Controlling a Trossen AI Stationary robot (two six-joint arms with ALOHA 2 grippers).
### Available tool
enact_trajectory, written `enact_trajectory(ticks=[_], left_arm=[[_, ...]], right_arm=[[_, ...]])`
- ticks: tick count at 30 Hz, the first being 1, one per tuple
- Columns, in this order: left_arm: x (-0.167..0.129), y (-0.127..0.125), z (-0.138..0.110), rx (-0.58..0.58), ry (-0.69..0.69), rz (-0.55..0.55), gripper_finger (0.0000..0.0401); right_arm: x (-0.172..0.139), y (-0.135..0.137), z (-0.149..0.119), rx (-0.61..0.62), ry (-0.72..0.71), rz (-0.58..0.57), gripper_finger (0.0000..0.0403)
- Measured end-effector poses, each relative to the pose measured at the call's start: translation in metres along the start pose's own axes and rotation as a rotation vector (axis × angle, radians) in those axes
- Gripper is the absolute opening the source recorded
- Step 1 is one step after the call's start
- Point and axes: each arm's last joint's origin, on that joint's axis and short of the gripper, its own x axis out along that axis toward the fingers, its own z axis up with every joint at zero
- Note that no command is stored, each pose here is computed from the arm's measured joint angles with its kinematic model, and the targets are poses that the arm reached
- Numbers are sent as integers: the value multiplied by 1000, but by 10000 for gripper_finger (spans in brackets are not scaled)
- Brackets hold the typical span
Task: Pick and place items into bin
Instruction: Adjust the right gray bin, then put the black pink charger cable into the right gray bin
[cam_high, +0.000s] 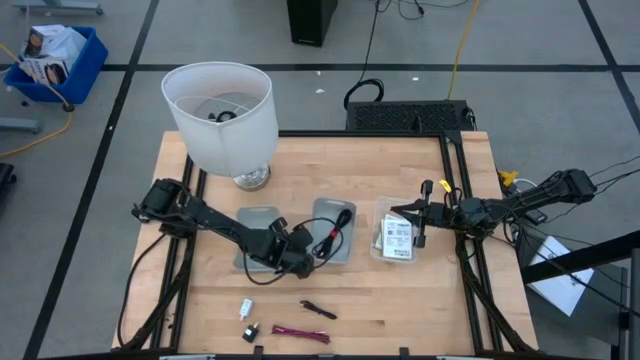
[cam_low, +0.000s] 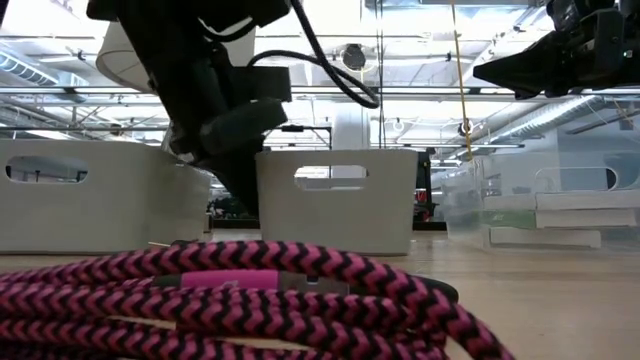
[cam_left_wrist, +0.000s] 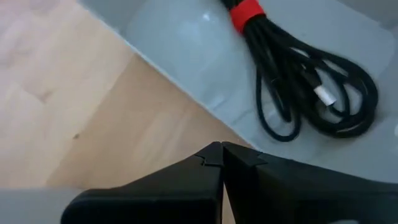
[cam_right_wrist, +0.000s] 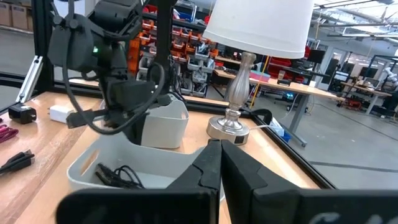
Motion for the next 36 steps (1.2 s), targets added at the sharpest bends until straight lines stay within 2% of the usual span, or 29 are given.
enact_trajectory(ticks=[4,12,17,21,23,25,29,36], left_arm=[[-1,-4,2,3,-11,-48,4],[-2,-6,0,26,-13,-49,5],[-7,0,-2,62,-25,26,8],[-29,4,-2,117,-33,55,6],[-41,-1,-3,163,-42,2,3],[-53,-11,-8,240,-24,-101,7],[-73,-36,-28,392,-13,-268,18],[-113,-79,-65,511,-142,-567,21]], right_arm=[[0,0,0,0,0,0,4],[0,0,0,0,0,0,4],[0,0,0,1,0,0,4],[0,0,0,-1,4,0,4],[0,0,-1,-4,6,1,4],[0,0,-1,-4,6,1,4],[0,0,-1,-7,5,1,4],[0,0,0,-6,5,1,4]])
